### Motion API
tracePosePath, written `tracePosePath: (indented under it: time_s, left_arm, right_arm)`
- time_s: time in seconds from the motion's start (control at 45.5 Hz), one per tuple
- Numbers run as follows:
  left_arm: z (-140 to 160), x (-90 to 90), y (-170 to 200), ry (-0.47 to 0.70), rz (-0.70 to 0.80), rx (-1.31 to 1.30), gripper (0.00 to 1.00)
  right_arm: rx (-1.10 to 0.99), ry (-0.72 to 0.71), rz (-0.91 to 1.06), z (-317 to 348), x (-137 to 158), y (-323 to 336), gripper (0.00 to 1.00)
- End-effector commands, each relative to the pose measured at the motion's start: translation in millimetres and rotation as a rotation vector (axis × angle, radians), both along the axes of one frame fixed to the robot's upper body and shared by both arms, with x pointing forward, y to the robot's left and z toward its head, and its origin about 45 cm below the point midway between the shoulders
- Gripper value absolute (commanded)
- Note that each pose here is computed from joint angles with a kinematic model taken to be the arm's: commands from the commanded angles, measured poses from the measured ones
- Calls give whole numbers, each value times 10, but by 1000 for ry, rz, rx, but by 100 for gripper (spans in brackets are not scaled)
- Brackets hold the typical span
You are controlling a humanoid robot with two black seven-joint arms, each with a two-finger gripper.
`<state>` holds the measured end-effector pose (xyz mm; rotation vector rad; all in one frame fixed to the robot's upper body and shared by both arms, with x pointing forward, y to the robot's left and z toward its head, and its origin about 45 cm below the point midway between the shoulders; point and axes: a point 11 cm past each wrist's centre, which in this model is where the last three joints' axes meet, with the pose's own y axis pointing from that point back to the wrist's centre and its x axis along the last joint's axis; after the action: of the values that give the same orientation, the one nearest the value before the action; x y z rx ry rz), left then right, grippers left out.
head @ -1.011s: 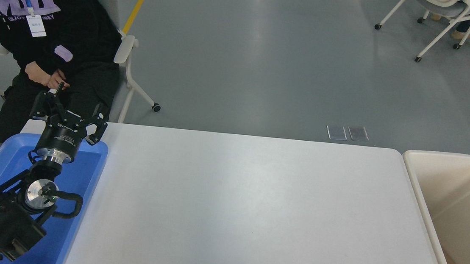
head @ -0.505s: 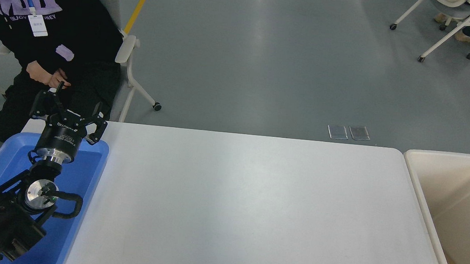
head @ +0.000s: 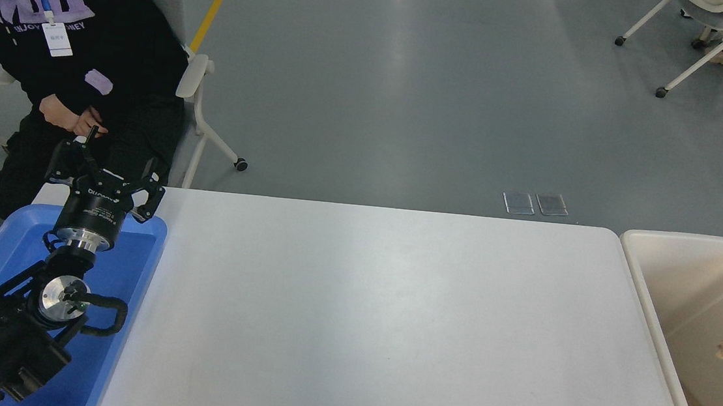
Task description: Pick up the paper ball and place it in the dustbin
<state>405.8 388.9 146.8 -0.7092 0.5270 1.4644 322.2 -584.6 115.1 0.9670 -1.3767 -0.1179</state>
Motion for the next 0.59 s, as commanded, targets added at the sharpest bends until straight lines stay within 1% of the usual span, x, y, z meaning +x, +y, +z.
tracePosePath:
  time_s: [0.0,0.154,0.176,0.198,0.22,0.352,0.571]
  left_arm:
    - [3,2,-1,-1,0,0,99]
    - [3,2,-1,-1,0,0,99]
    - [3,2,-1,-1,0,0,99]
    - [3,2,-1,-1,0,0,99]
    - [3,2,-1,-1,0,0,99]
    - [1,2,-3,0,-1,0,99]
    - [4,2,-2,-2,-1,-1,99]
  right_arm:
    - [79,16,1,74,21,71,94]
    - [190,39,22,317,52,223,94]
    - [199,45,29,364,57,248,95]
    - [206,52,38,419,67,278,98]
    - [209,58,50,480,86,306,100]
    - [166,136,144,846,180,471,100]
    - [175,278,285,1247,253,924,100]
